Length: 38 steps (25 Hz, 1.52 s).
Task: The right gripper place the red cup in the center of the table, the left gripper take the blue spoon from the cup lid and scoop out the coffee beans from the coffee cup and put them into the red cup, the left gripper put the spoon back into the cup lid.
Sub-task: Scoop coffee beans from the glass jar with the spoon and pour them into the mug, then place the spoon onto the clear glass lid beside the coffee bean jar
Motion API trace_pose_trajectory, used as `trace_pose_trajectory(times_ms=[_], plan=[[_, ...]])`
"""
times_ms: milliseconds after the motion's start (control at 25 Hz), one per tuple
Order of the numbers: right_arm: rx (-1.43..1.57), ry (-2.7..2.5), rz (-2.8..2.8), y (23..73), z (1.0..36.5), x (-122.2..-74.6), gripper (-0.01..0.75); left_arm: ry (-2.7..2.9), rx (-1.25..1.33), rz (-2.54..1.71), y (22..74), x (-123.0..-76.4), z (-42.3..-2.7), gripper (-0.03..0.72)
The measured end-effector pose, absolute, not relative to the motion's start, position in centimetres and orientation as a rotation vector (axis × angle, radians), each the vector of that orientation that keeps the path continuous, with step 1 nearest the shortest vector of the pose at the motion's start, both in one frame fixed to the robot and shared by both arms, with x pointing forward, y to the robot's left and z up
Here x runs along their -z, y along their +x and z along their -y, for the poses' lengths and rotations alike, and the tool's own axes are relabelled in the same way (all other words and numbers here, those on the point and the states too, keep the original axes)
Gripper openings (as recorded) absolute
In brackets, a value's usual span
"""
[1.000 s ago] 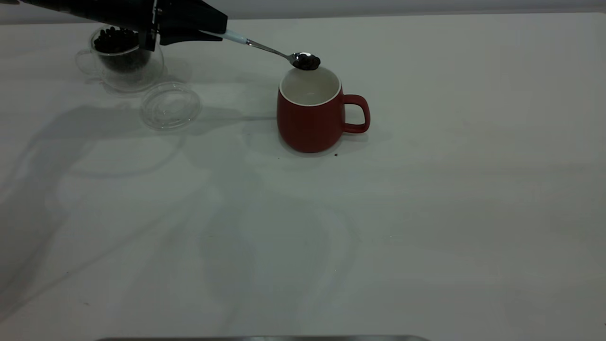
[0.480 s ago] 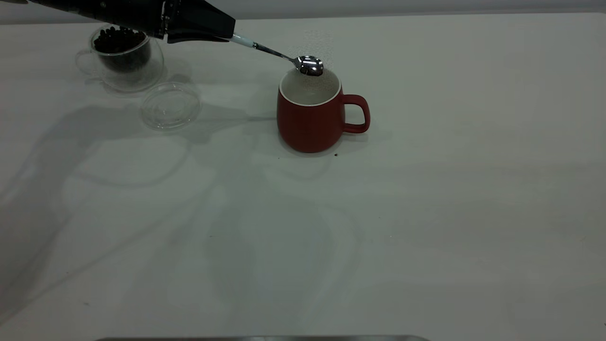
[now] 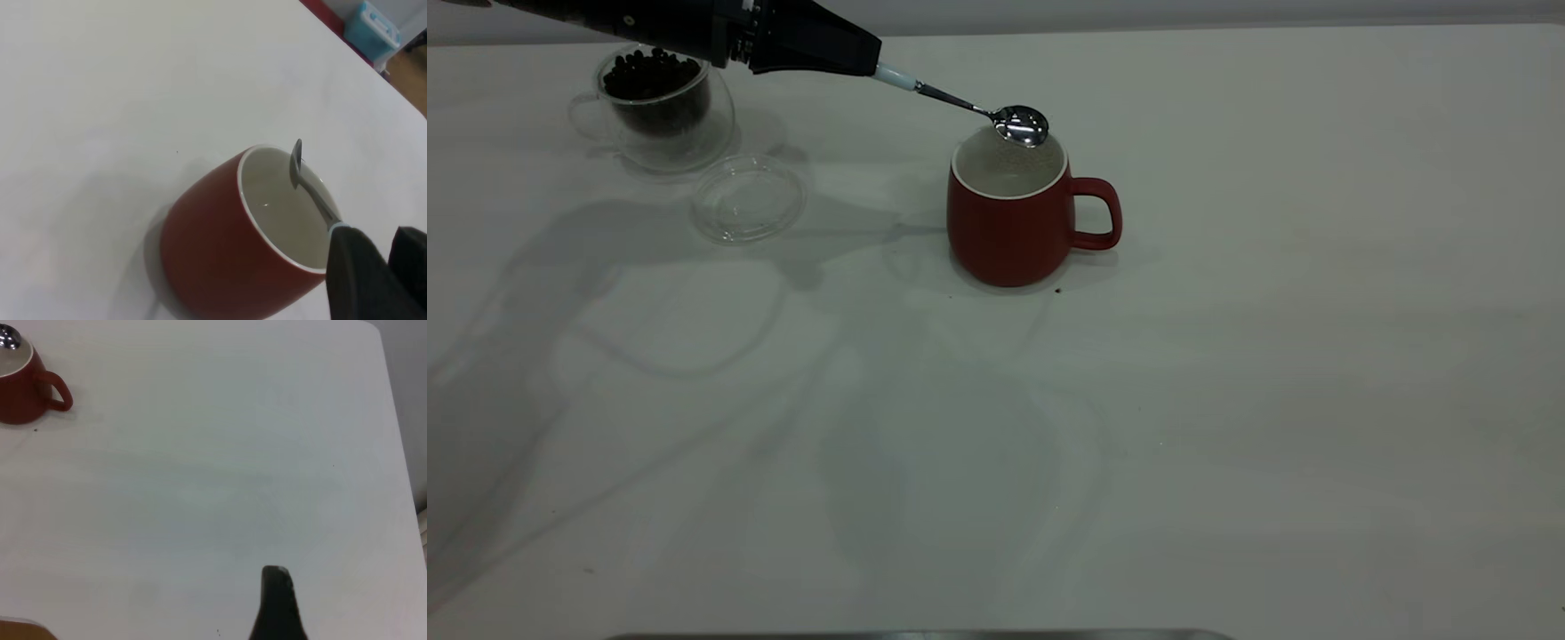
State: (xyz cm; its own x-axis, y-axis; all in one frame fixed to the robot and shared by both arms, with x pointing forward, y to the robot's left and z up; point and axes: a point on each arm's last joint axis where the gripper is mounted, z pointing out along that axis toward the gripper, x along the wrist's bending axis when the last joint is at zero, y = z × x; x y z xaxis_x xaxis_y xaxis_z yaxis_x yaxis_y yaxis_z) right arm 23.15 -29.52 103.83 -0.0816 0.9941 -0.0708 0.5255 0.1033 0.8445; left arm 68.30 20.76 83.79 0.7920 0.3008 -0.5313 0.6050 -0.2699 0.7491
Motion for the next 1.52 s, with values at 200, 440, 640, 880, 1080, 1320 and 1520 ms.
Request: trace_pose_trajectory(times_ms=[200,440,640,880,1080,1320,1520], plan=[[-0.866,1.502,-1.696,23.2,29.5,-103.8,0.590,1.805,0.424,-0.819,68.4,-84.0,-20.8,0.122],[-0.866,1.502,-1.696,23.2,29.5,-103.8,0.590,1.598,0.650,-1.143,68.6,-84.4,-24.2,0.122],[-0.866,1.502,-1.696,23.2,29.5,-103.8,0.590,1.511,0.662,-1.286,68.8,-84.7,-28.2,0.122],[-0.866,1.502,-1.696,23.2,29.5,-103.8,0.590,1.523,0.622,-1.345,68.5,-87.3,-31.8,0.122],[-0.866,1.502,-1.696,23.2,29.5,-103.8,0.590,1.423,0.623,-1.466,67.7,-86.9,-35.7,0.122],[-0.866,1.502,-1.696,23.2,29.5,-103.8,0.590,1.307,0.651,-1.574,64.3,-84.5,-39.4,0.122],[-0.866,1.502,-1.696,23.2,29.5,-103.8,0.590,1.282,0.639,-1.622,62.7,-83.0,-40.2,0.122]])
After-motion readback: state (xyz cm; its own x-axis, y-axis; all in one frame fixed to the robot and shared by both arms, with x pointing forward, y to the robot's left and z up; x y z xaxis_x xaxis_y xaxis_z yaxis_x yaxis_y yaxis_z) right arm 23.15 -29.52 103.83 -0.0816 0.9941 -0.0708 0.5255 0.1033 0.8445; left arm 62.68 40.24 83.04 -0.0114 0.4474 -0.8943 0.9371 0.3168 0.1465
